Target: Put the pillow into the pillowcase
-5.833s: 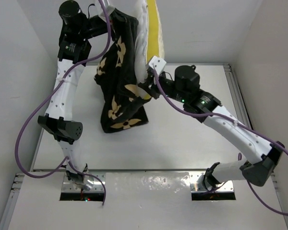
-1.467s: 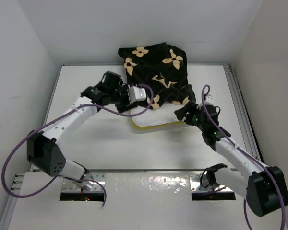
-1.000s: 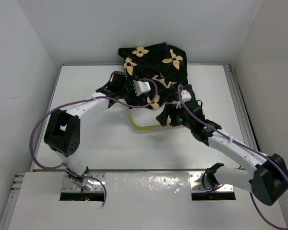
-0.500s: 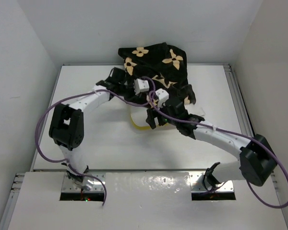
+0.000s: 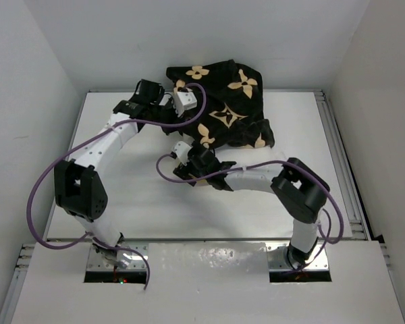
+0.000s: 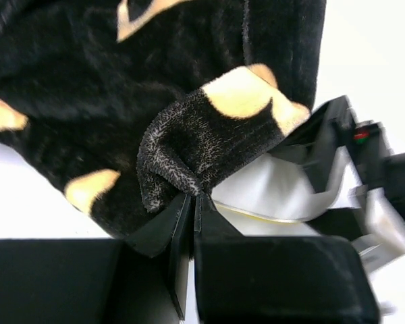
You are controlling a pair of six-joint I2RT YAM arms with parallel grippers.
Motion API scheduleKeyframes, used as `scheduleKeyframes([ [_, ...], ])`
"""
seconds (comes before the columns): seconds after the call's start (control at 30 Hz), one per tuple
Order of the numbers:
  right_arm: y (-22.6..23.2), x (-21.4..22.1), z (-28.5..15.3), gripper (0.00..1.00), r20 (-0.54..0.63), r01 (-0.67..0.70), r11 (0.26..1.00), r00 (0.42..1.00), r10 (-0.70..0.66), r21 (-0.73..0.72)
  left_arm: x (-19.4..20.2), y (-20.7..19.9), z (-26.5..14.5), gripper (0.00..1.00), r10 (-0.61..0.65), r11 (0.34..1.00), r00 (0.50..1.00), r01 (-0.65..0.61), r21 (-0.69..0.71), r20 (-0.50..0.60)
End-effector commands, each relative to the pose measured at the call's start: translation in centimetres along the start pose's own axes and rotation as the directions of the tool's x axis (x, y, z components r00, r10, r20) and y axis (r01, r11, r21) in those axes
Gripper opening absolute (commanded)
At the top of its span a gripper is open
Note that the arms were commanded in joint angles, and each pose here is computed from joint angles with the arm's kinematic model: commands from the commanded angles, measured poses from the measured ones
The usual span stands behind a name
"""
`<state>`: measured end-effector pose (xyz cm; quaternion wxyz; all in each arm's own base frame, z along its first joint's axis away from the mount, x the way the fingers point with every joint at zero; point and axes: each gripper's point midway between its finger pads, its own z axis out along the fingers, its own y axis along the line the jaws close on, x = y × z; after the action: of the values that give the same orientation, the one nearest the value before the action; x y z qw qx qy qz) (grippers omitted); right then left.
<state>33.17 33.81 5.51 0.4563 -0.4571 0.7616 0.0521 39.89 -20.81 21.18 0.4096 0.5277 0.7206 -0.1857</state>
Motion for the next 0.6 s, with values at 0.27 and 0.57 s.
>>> scheduleKeyframes([
  [0.27, -4.2, 1.3, 2.5, 0.0, -0.148, -0.047, 0.982, 0.986, 0.074, 0.183, -2.5, -0.8, -2.9, 0.0, -0.046, 0.999, 0.999, 0.045, 0.015, 0.024],
  [0.57, -15.0, -17.4, -10.2, 0.0, 0.629, -0.463, 0.841, 0.75, 0.204, 0.28, -6.5, -2.7, -5.1, 0.0, 0.061, 0.993, 0.994, -0.07, 0.1, 0.09],
])
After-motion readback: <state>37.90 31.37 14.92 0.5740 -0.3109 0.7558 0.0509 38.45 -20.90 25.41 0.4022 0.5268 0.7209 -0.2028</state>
